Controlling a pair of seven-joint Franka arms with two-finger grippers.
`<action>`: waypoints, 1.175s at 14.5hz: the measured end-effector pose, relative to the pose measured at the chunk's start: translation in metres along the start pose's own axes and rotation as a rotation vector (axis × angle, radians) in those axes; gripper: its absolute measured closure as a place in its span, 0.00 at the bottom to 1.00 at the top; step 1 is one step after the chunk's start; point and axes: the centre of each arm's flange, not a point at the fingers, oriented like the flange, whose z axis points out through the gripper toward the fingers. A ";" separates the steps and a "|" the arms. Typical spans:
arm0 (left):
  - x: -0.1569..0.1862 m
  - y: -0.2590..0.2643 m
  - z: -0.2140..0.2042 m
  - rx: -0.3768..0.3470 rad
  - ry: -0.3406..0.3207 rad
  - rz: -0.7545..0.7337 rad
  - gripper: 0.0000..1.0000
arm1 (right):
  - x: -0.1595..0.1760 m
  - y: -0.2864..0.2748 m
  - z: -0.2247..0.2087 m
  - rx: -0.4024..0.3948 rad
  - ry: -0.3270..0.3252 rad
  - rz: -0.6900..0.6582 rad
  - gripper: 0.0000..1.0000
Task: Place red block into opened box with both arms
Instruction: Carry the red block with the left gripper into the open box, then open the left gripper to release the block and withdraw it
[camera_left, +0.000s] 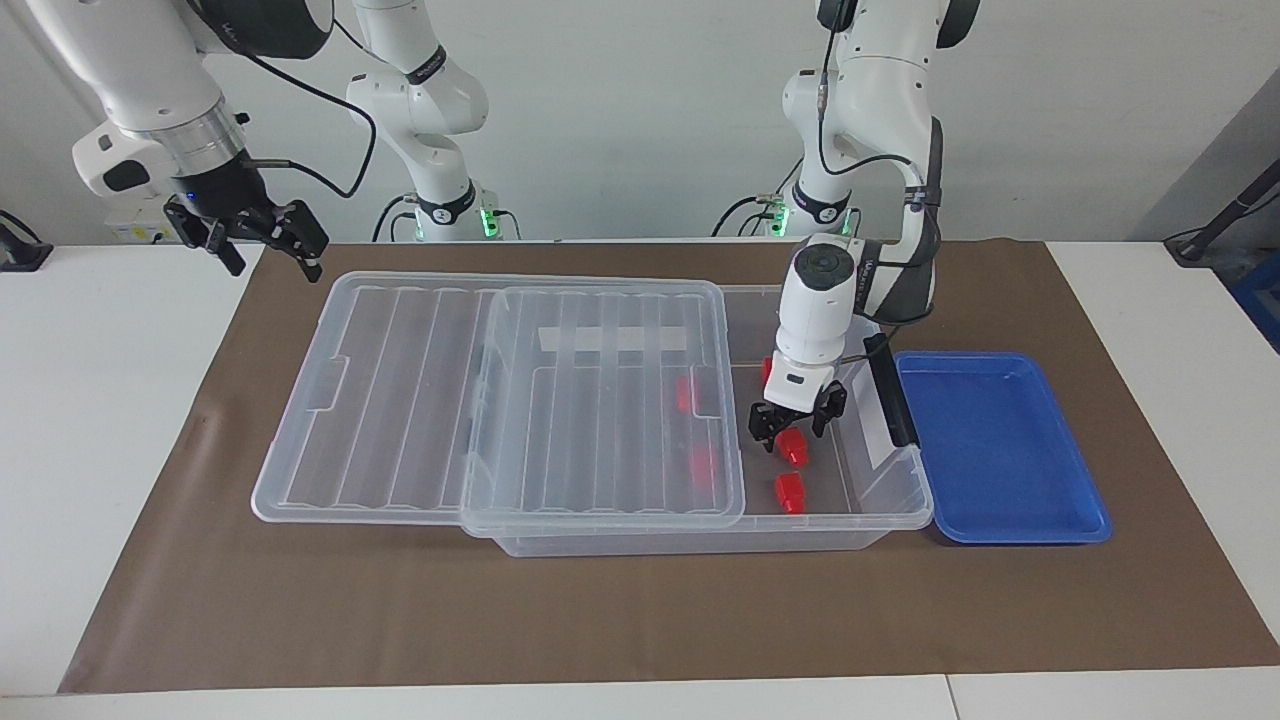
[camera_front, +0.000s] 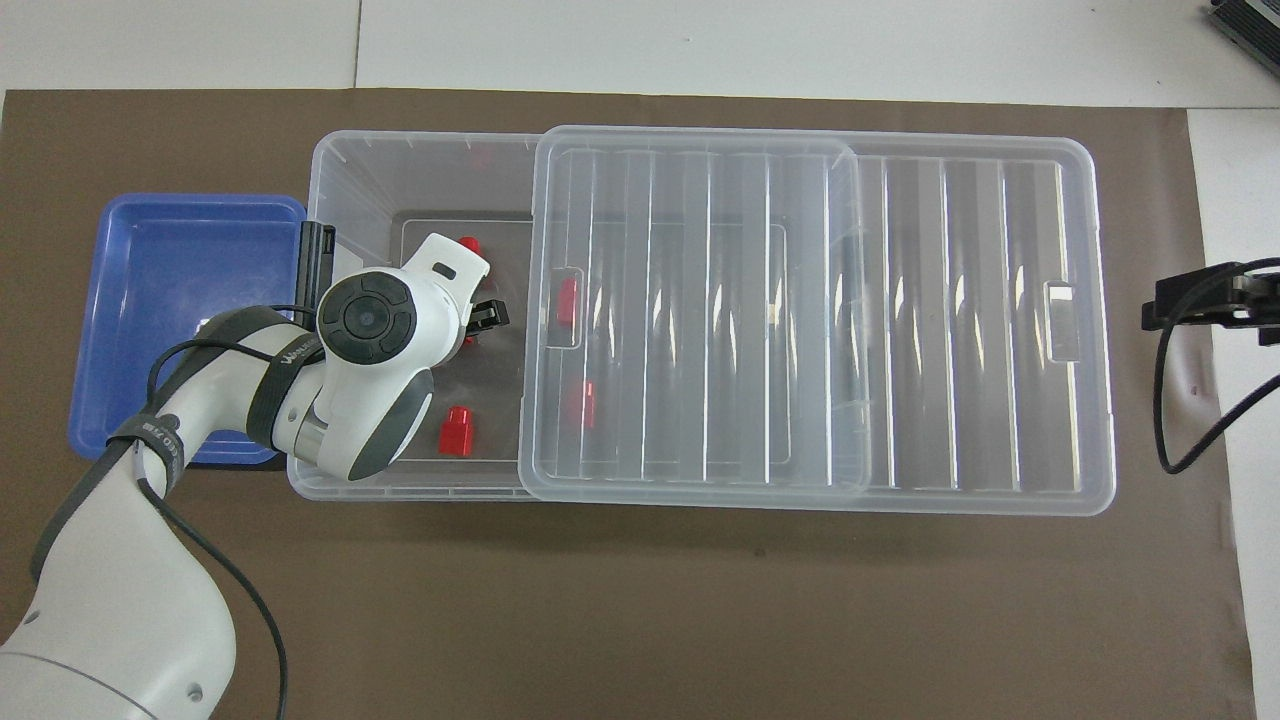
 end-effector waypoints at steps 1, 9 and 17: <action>0.001 0.000 -0.002 0.007 -0.005 -0.023 0.00 | 0.000 0.000 0.000 0.000 0.000 0.000 0.00; 0.021 -0.002 -0.093 0.069 -0.019 -0.182 0.00 | 0.000 0.000 0.000 0.000 0.000 0.000 0.00; 0.060 -0.045 -0.196 0.119 -0.026 -0.198 0.00 | 0.000 0.000 0.001 0.000 -0.002 0.000 0.00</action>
